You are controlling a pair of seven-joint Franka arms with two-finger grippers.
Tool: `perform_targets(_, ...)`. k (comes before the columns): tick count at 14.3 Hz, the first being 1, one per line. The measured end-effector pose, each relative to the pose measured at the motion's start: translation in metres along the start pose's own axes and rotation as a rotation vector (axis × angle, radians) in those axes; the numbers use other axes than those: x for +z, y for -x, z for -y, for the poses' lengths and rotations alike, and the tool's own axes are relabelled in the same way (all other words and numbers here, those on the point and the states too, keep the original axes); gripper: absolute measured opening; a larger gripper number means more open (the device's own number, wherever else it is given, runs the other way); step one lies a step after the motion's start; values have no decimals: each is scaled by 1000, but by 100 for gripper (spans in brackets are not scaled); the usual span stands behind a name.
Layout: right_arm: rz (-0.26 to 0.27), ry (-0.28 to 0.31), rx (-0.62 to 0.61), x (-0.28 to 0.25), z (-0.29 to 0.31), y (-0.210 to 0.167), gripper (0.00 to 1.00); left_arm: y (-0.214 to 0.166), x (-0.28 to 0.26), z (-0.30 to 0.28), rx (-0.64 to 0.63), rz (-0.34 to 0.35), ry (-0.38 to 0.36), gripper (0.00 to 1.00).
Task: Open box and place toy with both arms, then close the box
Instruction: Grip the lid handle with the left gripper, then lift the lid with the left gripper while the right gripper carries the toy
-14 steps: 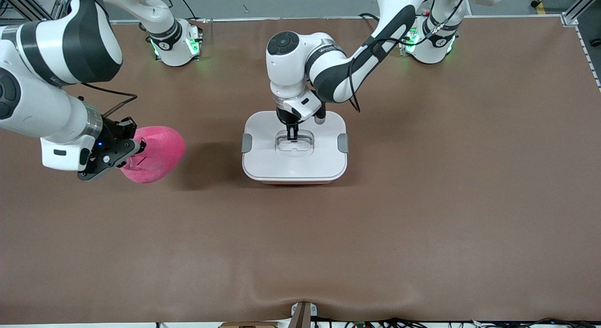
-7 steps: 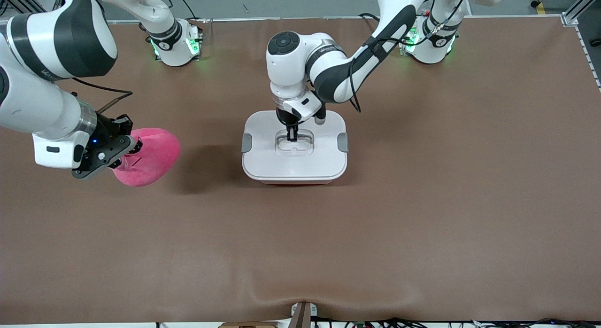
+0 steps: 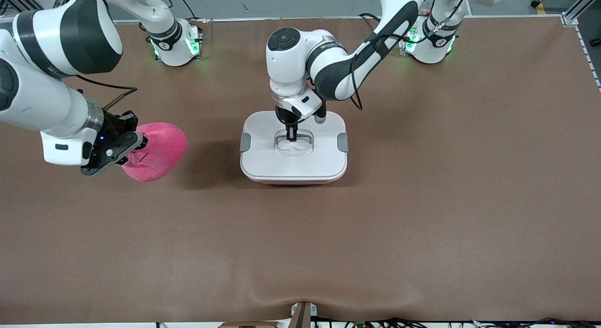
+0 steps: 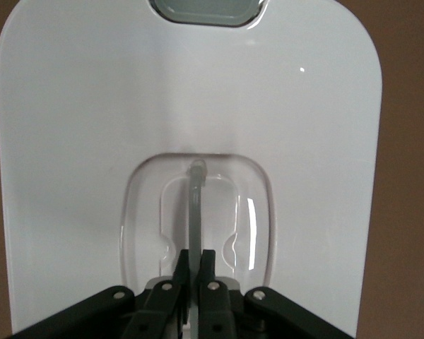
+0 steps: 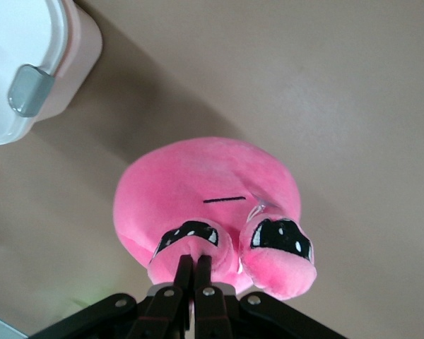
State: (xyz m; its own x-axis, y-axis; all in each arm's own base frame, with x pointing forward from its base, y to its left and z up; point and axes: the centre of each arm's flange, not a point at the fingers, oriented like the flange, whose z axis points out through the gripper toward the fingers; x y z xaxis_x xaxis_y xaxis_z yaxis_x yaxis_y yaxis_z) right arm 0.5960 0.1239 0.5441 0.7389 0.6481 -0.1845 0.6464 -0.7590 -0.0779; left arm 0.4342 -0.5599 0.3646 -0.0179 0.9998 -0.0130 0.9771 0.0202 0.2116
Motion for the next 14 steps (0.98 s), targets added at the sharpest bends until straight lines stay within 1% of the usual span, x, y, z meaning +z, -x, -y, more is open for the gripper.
perform_targets(3, -18, -2, -31, -10, 17, -3, 4, -3, -27, -6, -9, 4, 27, 7)
perform_targets(8, -31, 14, -157, -21, 55, -14, 4, -22, -63, -22, -26, -24, 56, 7)
perform_targets(11, -41, 29, -221, -29, 83, -22, 4, -41, -79, -41, -43, -27, 61, 7)
perform_targets(14, -64, 34, -278, -40, 114, -28, 4, -73, -97, -69, -40, -33, 45, 7)
